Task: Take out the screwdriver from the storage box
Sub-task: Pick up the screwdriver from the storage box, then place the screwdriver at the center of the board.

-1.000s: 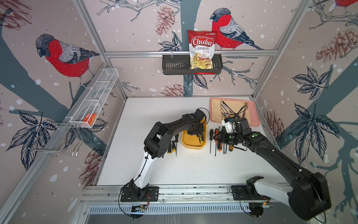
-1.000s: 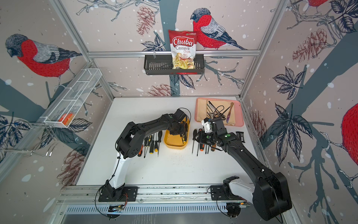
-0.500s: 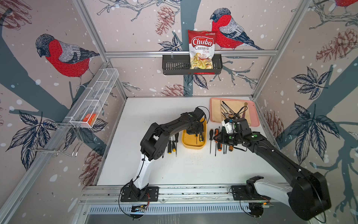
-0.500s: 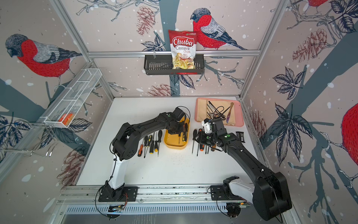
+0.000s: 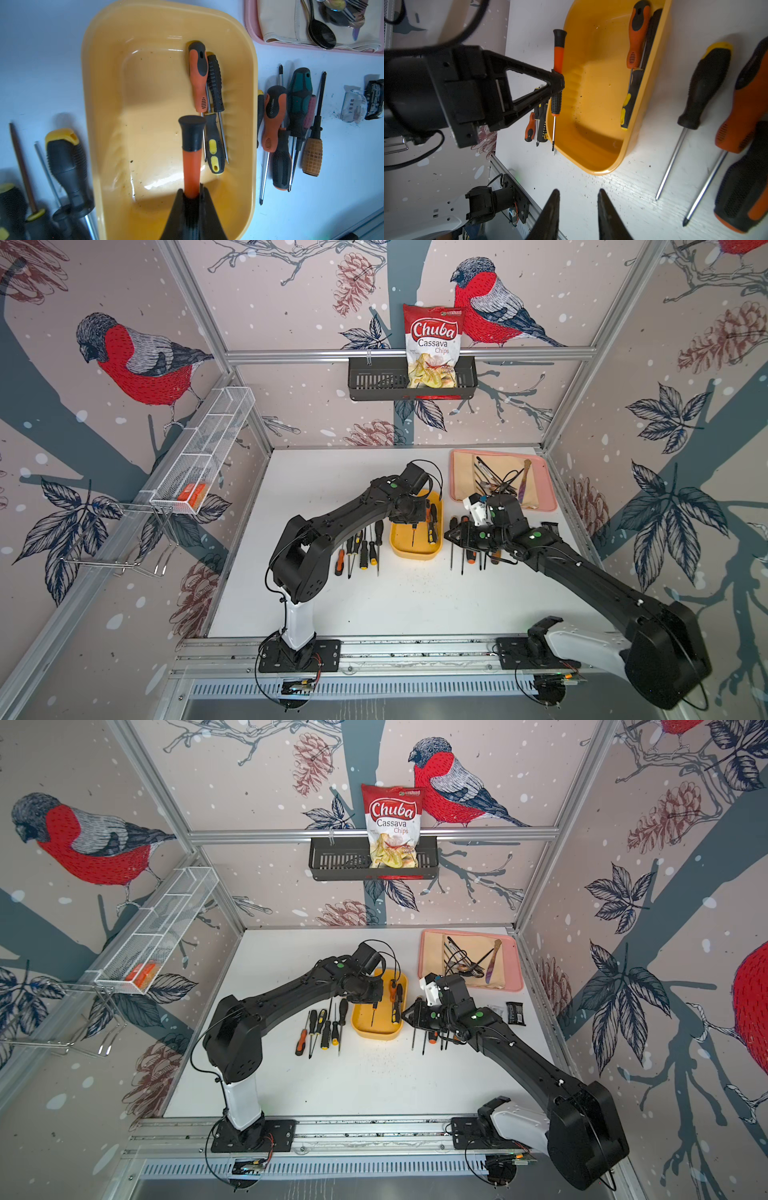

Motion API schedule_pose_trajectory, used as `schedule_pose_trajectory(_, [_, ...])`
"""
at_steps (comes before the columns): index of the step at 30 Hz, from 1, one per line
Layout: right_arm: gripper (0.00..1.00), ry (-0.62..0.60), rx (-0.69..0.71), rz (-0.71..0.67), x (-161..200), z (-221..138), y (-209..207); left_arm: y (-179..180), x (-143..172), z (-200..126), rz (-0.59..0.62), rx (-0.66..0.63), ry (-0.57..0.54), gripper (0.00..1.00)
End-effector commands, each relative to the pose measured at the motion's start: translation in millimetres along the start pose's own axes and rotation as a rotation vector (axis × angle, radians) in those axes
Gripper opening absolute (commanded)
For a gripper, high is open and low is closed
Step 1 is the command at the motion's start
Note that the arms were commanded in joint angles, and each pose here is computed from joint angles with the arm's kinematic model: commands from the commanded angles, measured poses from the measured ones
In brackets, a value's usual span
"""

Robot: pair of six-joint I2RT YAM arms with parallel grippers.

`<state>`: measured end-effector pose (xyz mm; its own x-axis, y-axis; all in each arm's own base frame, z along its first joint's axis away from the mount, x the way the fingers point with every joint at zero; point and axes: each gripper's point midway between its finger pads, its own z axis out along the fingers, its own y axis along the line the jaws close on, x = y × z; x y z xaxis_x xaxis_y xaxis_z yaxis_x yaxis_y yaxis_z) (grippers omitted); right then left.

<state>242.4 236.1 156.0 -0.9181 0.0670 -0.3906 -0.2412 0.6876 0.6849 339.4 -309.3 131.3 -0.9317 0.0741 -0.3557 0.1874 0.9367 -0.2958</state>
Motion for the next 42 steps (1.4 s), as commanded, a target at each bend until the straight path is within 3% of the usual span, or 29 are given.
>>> schedule_pose_trajectory(1, [0.32, -0.043, -0.027, 0.003, -10.8, 6.2, 14.0, 13.6, 2.6, -16.5, 0.031, -0.013, -0.011, 0.05])
schedule_pose_trajectory(12, [0.32, 0.016, -0.043, -0.021, -3.6, 44.7, 42.1, 93.4, 22.3, -53.7, -0.011, -0.100, -0.030, 0.05])
schedule_pose_trajectory(27, [0.31, 0.057, -0.034, -0.027, 5.6, 70.5, 49.5, 222.7, 65.2, -55.5, -0.126, -0.334, 0.055, 0.04])
schedule_pose_trajectory(42, [0.31, 0.064, -0.021, -0.024, 6.3, 74.1, 45.1, 254.2, 92.6, -14.5, -0.160, -0.387, 0.160, 0.06])
